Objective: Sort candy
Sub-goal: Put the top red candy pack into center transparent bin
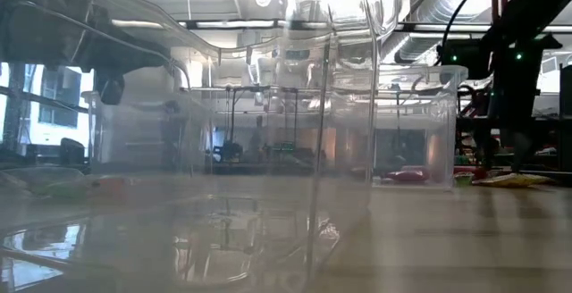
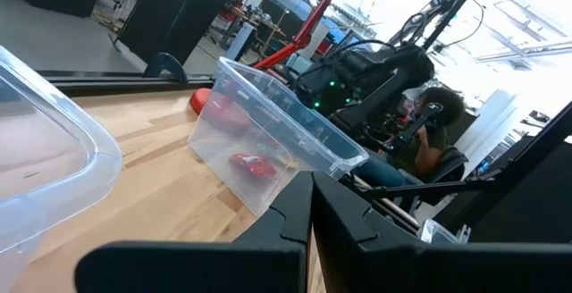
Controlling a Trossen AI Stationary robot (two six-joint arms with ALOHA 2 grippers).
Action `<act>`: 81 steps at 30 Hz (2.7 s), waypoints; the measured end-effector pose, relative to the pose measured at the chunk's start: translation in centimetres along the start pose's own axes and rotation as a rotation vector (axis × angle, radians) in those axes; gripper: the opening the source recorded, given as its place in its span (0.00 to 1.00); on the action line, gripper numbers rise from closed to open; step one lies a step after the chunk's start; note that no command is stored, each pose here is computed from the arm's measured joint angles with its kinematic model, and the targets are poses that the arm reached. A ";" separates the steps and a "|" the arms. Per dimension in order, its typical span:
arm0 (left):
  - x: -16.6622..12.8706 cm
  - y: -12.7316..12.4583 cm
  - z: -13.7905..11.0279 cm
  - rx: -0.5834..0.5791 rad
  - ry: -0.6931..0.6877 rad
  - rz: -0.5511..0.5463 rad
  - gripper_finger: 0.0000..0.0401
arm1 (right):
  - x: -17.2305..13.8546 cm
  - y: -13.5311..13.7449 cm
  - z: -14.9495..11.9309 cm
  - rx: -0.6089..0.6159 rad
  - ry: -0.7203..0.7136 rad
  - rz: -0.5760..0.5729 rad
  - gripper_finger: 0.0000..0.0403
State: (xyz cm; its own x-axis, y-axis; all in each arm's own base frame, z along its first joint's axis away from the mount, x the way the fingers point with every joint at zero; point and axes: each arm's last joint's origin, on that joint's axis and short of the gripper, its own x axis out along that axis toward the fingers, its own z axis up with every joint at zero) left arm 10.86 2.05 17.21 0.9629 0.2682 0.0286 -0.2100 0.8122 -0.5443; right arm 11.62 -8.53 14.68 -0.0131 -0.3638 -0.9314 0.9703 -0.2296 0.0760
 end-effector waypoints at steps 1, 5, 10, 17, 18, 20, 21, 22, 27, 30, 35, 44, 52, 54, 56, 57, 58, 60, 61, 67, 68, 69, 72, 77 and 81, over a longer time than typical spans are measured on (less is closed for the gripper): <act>0.0 0.0 0.0 0.000 0.000 0.000 0.00 | 0.1 0.1 0.1 -0.005 0.001 0.017 0.47; 0.0 0.0 0.0 0.000 0.000 0.000 0.00 | 0.2 0.4 0.3 -0.017 -0.012 0.052 0.47; 0.0 0.0 0.0 0.000 0.000 0.000 0.00 | 0.7 0.4 0.4 -0.069 -0.003 0.063 0.46; 0.0 0.0 0.0 0.000 0.000 0.000 0.00 | 2.6 -0.2 -0.4 -0.093 0.035 0.080 0.33; 0.0 0.0 0.0 0.000 0.000 0.000 0.00 | 2.5 -0.3 -0.4 -0.108 0.034 0.075 0.29; 0.0 0.0 0.0 0.000 0.000 0.000 0.00 | 2.3 -0.2 -0.3 -0.150 0.033 0.069 0.19; 0.0 0.0 0.0 0.000 0.000 0.000 0.00 | 2.0 -0.1 -0.1 -0.171 0.032 0.072 0.12; 0.0 0.0 0.0 0.000 0.000 0.000 0.00 | 1.7 0.0 0.0 -0.193 0.029 0.077 0.07; 0.0 0.0 0.0 0.000 0.000 0.000 0.00 | -1.1 0.6 1.4 -0.294 -0.021 0.050 0.04; 0.0 0.0 0.0 0.000 0.000 0.000 0.00 | -3.4 0.9 2.2 -0.362 -0.067 0.030 0.02; 0.0 0.0 0.0 0.000 0.000 0.000 0.00 | -8.3 1.9 3.7 -0.398 -0.181 0.104 0.01; 0.0 0.0 0.0 0.000 0.000 0.000 0.00 | -15.0 4.0 4.8 -0.394 -0.333 0.343 0.01; 0.0 0.0 0.0 0.000 0.000 0.000 0.00 | -15.8 7.7 1.4 -0.513 -0.234 0.736 0.01; 0.0 0.0 0.0 0.000 0.000 0.000 0.00 | -15.6 8.4 0.3 -0.525 -0.202 0.769 0.04; 0.0 0.0 0.0 0.000 0.000 0.000 0.00 | -15.2 8.9 -0.8 -0.552 -0.170 0.752 0.08; 0.0 0.0 0.0 0.000 0.000 0.000 0.00 | -14.9 9.1 -1.3 -0.577 -0.155 0.736 0.11; 0.0 0.0 0.0 0.000 0.000 0.000 0.00 | -14.7 9.2 -1.7 -0.600 -0.142 0.721 0.13; 0.0 0.0 0.0 0.000 0.000 0.000 0.00 | -14.5 9.4 -2.4 -0.625 -0.119 0.709 0.20; 0.0 0.0 0.0 0.000 0.000 0.000 0.00 | -14.4 9.5 -2.6 -0.635 -0.109 0.710 0.23; 0.0 0.0 0.0 0.000 0.000 0.000 0.00 | -16.0 10.6 -3.1 -0.670 -0.149 0.821 0.41; 0.0 0.0 0.0 0.000 0.000 0.000 0.00 | -16.7 10.8 -3.1 -0.670 -0.162 0.865 0.43; 0.0 0.0 0.0 0.000 0.000 0.000 0.00 | -17.3 11.1 -3.0 -0.678 -0.166 0.920 0.45; 0.0 0.0 0.0 0.000 0.000 0.000 0.00 | -19.7 11.9 -3.3 -0.759 -0.142 1.162 0.47; 0.0 0.0 0.0 0.000 0.000 0.000 0.00 | -20.5 13.5 -6.4 -0.929 0.010 1.336 0.45; 0.0 0.0 0.0 0.000 0.000 0.000 0.00 | -20.1 15.2 -9.8 -1.173 -0.027 1.344 0.41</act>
State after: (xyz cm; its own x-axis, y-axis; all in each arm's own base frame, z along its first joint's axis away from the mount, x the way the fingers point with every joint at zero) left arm 10.86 2.05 17.21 0.9629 0.2683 0.0286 -0.2101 0.8120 -0.5445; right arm 29.02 4.11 31.06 0.8634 0.2428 -0.4423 -0.0367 0.9045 0.4250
